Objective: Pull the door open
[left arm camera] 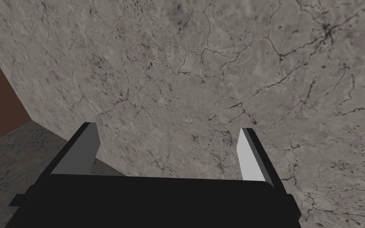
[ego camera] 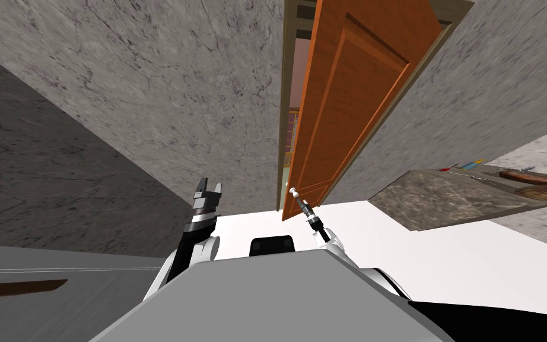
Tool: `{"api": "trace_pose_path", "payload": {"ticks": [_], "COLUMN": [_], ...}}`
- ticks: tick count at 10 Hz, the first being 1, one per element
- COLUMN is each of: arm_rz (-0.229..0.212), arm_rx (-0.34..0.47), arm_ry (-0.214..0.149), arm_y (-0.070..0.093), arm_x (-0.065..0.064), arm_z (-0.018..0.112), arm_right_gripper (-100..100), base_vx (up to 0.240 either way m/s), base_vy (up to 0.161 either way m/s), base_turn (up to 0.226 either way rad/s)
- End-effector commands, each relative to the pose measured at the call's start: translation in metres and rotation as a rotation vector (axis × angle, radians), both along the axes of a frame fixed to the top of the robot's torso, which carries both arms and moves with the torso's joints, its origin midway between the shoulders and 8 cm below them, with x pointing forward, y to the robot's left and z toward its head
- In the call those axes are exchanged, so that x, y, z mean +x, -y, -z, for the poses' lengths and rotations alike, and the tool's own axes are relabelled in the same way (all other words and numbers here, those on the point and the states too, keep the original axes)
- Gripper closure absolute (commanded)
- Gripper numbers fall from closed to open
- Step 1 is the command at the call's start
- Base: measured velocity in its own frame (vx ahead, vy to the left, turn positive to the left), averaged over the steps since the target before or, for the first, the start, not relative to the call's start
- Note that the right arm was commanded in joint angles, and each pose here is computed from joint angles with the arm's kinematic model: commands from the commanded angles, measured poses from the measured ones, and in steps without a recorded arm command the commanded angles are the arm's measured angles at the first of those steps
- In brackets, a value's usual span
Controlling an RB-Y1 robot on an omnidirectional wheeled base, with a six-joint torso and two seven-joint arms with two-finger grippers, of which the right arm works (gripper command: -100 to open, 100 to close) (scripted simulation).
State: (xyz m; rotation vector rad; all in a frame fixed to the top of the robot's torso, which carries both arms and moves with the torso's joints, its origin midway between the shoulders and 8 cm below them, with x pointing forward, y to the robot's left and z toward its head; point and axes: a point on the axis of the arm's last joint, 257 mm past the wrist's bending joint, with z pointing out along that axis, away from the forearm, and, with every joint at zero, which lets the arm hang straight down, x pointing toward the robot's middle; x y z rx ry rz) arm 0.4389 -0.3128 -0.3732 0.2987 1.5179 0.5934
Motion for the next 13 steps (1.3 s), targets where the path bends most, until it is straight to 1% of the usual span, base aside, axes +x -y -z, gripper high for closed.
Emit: {"api": "trace_pose_path", "payload": {"ticks": [1, 3, 4, 5, 6, 8, 9, 11, 12, 13], "arm_rz": [-0.003, -0.015, -0.014, -0.020, -0.020, -0.033, -0.032, -0.044, -0.043, -0.049], "arm_rx": [-0.034, -0.121, -0.138, -0.183, -0.188, -0.272, -0.286, -0.366, -0.376, -0.416], "arm_ry": [0.004, 0.012, 0.015, 0.020, 0.021, 0.030, 0.033, 0.043, 0.045, 0.051], "arm_y": [0.000, 0.002, 0.002, 0.002, 0.002, 0.003, 0.003, 0.004, 0.004, 0.004], "arm_x": [-0.002, -0.008, -0.008, -0.011, -0.011, -0.017, -0.017, -0.023, -0.023, -0.025], "arm_z": [0.001, 0.004, 0.004, 0.006, 0.006, 0.009, 0.009, 0.012, 0.012, 0.013], "arm_right_gripper": [-100, -100, -100, -100, -100, -100, -100, -100, -100, -100], "base_vx": [-0.017, -0.021, -0.018, -0.015, -0.012, -0.017, -0.015, -0.015, -0.012, -0.011], "base_vy": [-0.002, -0.004, -0.003, -0.004, -0.004, -0.005, -0.006, -0.008, -0.006, -0.007], "base_turn": [-0.002, -0.004, -0.002, -0.003, -0.002, -0.005, -0.002, -0.004, -0.003, -0.003]}}
